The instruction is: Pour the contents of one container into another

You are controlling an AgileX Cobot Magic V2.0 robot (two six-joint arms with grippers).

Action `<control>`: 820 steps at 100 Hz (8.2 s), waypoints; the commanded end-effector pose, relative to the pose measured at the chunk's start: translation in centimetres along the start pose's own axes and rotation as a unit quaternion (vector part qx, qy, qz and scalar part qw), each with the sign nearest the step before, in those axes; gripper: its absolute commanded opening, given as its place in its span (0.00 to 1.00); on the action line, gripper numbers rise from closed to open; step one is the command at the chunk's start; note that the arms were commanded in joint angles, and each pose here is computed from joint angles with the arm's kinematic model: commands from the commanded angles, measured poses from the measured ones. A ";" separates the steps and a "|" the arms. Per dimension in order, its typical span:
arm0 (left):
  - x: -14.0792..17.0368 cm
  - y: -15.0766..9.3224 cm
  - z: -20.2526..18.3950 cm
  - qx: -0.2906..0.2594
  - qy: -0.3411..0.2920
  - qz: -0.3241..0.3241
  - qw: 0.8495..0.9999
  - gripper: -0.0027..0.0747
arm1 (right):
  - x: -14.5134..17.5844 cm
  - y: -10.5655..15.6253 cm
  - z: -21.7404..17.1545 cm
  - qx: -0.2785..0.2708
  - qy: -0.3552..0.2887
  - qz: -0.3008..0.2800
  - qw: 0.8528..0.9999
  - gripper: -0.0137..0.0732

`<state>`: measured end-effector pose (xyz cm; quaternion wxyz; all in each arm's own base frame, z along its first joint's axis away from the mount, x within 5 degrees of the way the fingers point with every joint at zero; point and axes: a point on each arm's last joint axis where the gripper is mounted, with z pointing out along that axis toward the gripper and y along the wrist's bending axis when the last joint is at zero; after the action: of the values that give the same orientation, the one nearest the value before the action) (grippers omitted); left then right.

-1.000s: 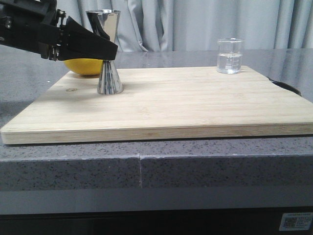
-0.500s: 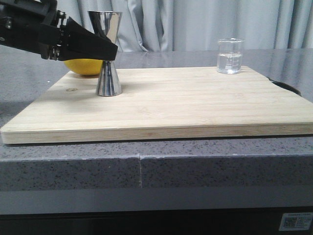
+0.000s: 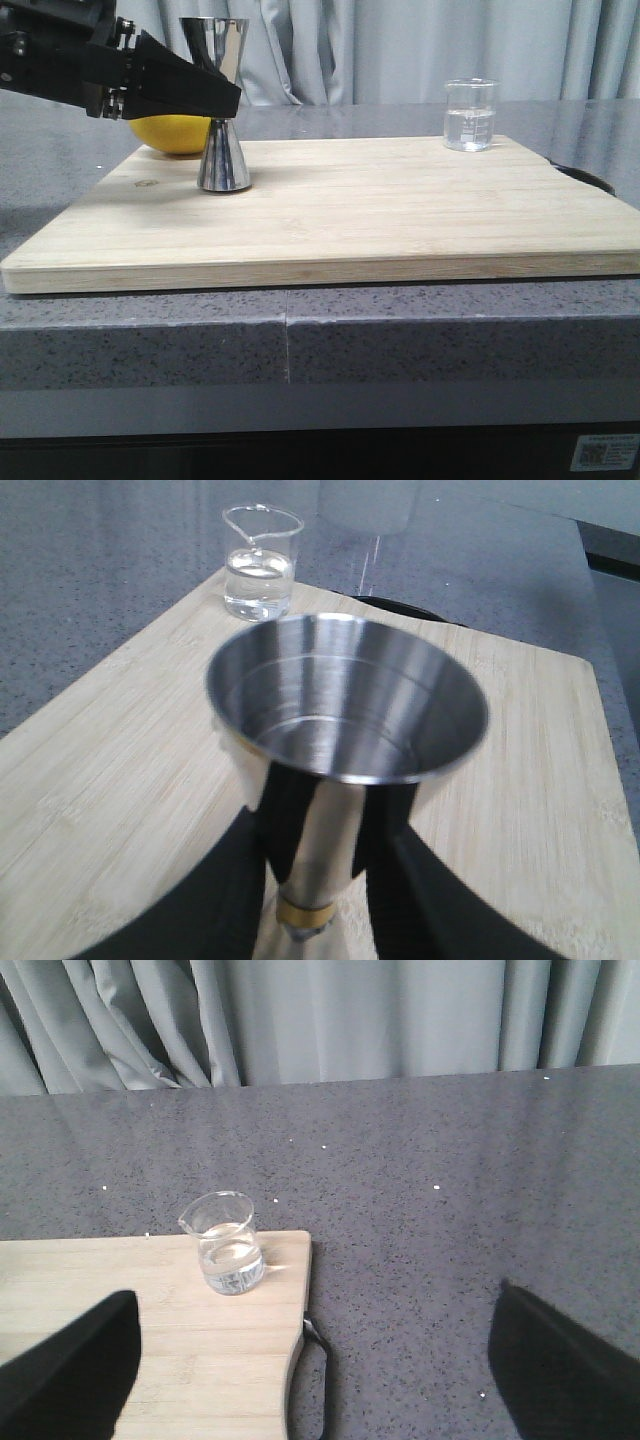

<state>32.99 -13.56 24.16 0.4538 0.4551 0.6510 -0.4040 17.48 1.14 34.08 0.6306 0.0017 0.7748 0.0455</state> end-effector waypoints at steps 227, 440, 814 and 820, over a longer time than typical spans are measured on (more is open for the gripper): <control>-3.8 -2.3 0.4 0.074 -0.089 0.023 0.993 0.28 | 7.8 4.3 17.6 -0.088 -0.123 -0.061 0.987 0.89; -3.8 -2.3 0.4 0.074 -0.089 0.024 0.993 0.28 | 6.9 5.1 21.2 -0.099 -0.105 -0.069 0.987 0.48; -6.5 -4.4 2.9 0.117 -0.111 0.064 0.985 0.28 | -6.0 13.4 8.6 -0.237 -0.173 -0.342 0.893 0.35; -6.6 -4.5 3.0 0.119 -0.111 0.064 0.985 0.28 | -6.0 13.5 8.5 -0.238 -0.175 -0.344 0.891 0.35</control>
<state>31.57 -18.55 26.88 0.4613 0.5035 0.5746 -0.4511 27.18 14.58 36.57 0.6710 -0.4079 0.6192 -0.0063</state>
